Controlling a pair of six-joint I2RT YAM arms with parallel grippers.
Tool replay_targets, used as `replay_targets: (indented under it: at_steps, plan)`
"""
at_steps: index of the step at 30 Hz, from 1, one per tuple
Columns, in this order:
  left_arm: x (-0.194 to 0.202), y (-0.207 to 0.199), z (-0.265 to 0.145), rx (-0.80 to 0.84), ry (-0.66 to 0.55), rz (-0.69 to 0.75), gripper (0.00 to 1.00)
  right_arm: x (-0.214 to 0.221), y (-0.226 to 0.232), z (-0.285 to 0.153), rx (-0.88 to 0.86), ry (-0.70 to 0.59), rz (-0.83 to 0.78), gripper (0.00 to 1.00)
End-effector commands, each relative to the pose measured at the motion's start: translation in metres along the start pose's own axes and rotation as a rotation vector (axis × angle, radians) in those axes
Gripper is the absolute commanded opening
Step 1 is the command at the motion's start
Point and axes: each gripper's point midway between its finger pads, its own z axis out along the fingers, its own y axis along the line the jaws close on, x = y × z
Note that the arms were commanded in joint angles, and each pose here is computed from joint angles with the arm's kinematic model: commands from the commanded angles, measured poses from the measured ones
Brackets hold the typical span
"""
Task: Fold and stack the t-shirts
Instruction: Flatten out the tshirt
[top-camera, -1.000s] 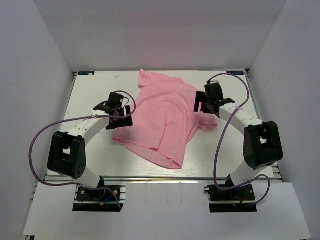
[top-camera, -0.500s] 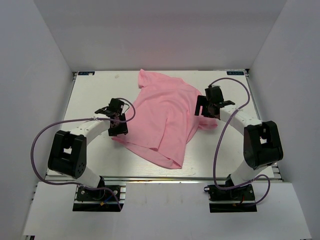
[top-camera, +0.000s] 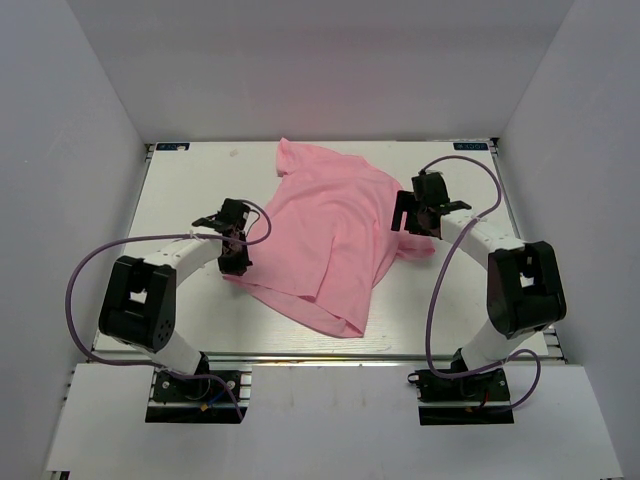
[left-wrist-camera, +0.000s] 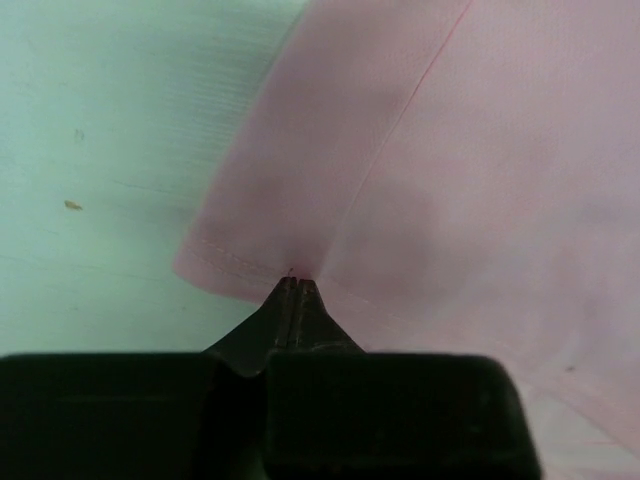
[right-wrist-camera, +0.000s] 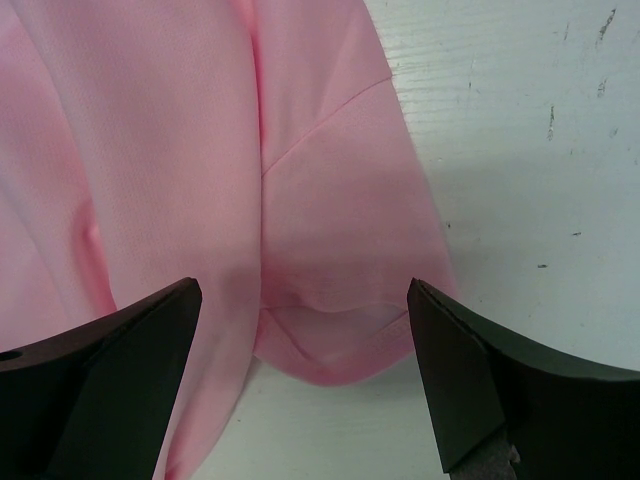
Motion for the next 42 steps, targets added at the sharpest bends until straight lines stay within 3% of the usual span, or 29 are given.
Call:
replay_targets:
  at_steps: [1, 5, 11, 18, 19, 21, 22, 24, 31, 42]
  plan:
    - [-0.001, 0.003, -0.002, -0.009, -0.019, -0.001, 0.00, 0.005, -0.007, 0.005, 0.029, 0.014, 0.020, 0.90]
    - [-0.009, 0.001, -0.012, 0.018, -0.075, -0.020, 0.00, 0.009, -0.010, 0.009, 0.047, 0.025, 0.037, 0.90]
    - [-0.042, 0.007, -0.044, 0.044, -0.262, -0.093, 0.00, 0.016, -0.018, 0.018, 0.079, 0.054, 0.071, 0.90]
    - [-0.046, 0.015, -0.049, -0.003, -0.270, -0.097, 0.00, 0.021, -0.025, 0.020, 0.090, 0.068, 0.093, 0.90]
    - [-0.040, 0.015, -0.045, -0.004, -0.237, -0.077, 0.10, 0.025, -0.023, 0.021, 0.083, 0.080, 0.091, 0.90]
    - [-0.038, 0.006, -0.043, 0.031, -0.201, -0.068, 0.59, 0.027, -0.020, 0.022, 0.067, 0.093, 0.092, 0.90]
    - [-0.035, 0.003, -0.039, 0.029, -0.187, -0.045, 0.90, 0.027, -0.020, 0.023, 0.065, 0.096, 0.093, 0.90]
    - [-0.031, -0.004, -0.034, 0.061, -0.149, -0.028, 0.96, 0.029, -0.019, 0.024, 0.054, 0.105, 0.092, 0.90]
    - [-0.013, -0.008, -0.015, 0.089, -0.100, -0.008, 0.95, 0.031, -0.020, 0.025, 0.061, 0.112, 0.092, 0.90]
    - [-0.007, 0.002, -0.001, 0.018, -0.060, 0.000, 0.71, 0.033, -0.020, 0.028, 0.061, 0.120, 0.090, 0.90]
